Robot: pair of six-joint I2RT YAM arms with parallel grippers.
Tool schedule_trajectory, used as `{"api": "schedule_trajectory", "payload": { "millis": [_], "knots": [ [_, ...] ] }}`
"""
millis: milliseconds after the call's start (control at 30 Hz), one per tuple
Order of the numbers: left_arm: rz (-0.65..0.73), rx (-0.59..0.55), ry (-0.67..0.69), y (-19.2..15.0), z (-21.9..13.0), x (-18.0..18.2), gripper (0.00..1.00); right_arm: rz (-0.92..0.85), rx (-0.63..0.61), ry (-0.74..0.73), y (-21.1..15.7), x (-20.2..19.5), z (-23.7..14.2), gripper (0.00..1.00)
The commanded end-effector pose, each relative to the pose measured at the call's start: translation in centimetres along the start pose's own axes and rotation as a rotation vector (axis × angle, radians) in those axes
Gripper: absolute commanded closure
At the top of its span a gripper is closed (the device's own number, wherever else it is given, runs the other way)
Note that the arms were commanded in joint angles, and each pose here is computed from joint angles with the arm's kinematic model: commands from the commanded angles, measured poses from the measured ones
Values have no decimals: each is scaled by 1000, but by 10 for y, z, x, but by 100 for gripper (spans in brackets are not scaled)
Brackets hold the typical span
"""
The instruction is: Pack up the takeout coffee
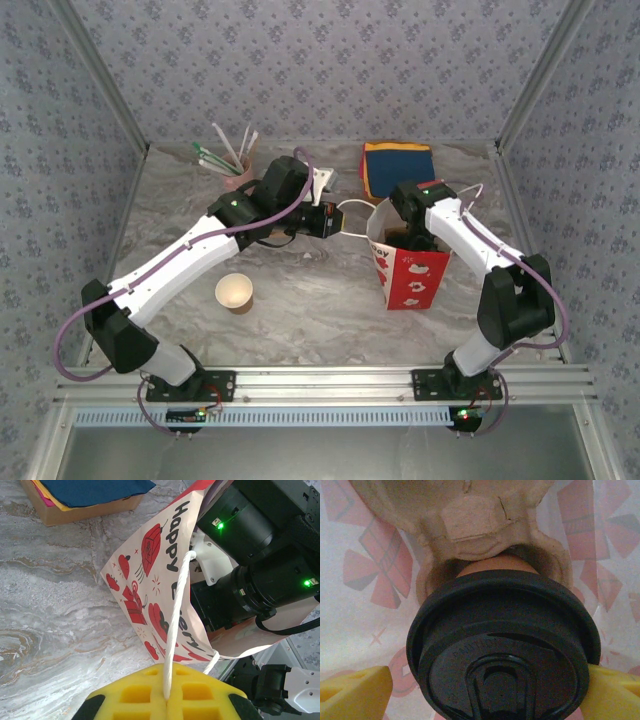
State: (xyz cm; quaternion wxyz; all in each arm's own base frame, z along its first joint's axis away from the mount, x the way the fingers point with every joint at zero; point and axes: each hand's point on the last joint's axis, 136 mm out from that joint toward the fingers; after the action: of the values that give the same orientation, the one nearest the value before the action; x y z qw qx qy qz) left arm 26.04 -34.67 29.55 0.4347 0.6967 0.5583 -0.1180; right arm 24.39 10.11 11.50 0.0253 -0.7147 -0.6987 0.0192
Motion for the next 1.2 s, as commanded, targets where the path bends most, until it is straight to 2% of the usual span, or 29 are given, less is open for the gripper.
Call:
{"api": "schedule_trajectory", "payload": {
  "millis": [0, 1167],
  "knots": [
    [2, -34, 20, 7, -12, 3, 100, 25, -29, -26, -2, -10, -12, 6],
    [28, -37, -46, 15, -15, -25, 100, 31, -40, -34, -7, -7, -11, 6]
  ]
}}
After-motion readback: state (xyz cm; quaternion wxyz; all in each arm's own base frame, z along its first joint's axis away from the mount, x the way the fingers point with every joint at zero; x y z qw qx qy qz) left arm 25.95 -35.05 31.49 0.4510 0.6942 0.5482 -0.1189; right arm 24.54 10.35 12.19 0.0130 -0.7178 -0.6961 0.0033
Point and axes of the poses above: each hand's point on the last joint's axis, 136 mm out from that joint toward the fingers, its own z axis out along the fingers, its own x axis along the line the jaws close on, y = z × x, and after that the axes turned 12 degrees about -z, right-handed
